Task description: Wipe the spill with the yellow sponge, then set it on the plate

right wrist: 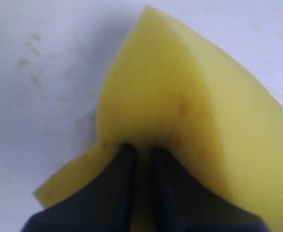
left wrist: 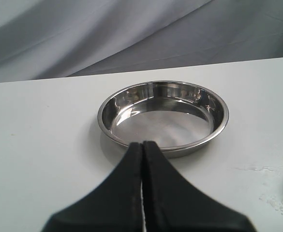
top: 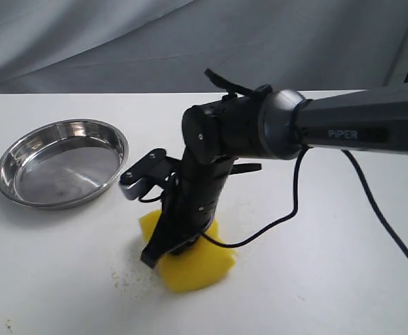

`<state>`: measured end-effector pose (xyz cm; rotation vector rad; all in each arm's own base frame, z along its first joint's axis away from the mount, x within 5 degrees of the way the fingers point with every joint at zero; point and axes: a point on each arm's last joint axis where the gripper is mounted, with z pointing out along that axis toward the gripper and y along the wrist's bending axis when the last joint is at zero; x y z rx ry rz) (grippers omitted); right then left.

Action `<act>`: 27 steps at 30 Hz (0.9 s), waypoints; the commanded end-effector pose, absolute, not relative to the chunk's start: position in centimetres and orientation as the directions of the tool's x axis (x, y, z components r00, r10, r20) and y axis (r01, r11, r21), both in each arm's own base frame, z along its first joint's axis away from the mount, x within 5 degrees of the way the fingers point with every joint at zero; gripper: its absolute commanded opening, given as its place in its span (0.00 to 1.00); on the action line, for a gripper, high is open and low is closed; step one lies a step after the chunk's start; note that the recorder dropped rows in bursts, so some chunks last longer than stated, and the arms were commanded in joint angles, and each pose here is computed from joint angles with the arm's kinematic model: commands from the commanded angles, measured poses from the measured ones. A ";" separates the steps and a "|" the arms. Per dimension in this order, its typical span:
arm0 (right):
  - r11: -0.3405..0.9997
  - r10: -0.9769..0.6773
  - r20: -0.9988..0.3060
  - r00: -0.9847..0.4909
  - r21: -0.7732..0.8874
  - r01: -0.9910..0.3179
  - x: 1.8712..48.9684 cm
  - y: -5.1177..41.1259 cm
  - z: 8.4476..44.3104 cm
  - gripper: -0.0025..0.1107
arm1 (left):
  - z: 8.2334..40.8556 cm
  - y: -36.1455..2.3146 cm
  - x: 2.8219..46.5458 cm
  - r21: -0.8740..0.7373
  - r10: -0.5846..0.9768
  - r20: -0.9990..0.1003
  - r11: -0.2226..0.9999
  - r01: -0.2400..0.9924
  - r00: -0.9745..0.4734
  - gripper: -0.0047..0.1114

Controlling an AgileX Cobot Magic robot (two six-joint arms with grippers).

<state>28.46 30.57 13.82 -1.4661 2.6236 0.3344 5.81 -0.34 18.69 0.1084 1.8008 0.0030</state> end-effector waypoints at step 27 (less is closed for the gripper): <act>0.463 -0.752 -0.451 -0.481 0.158 -0.872 24.9 36.5 13.7 0.12 | 18.6 -0.4 5.8 0.052 0.068 -0.973 0.996 0.078 -0.219 0.04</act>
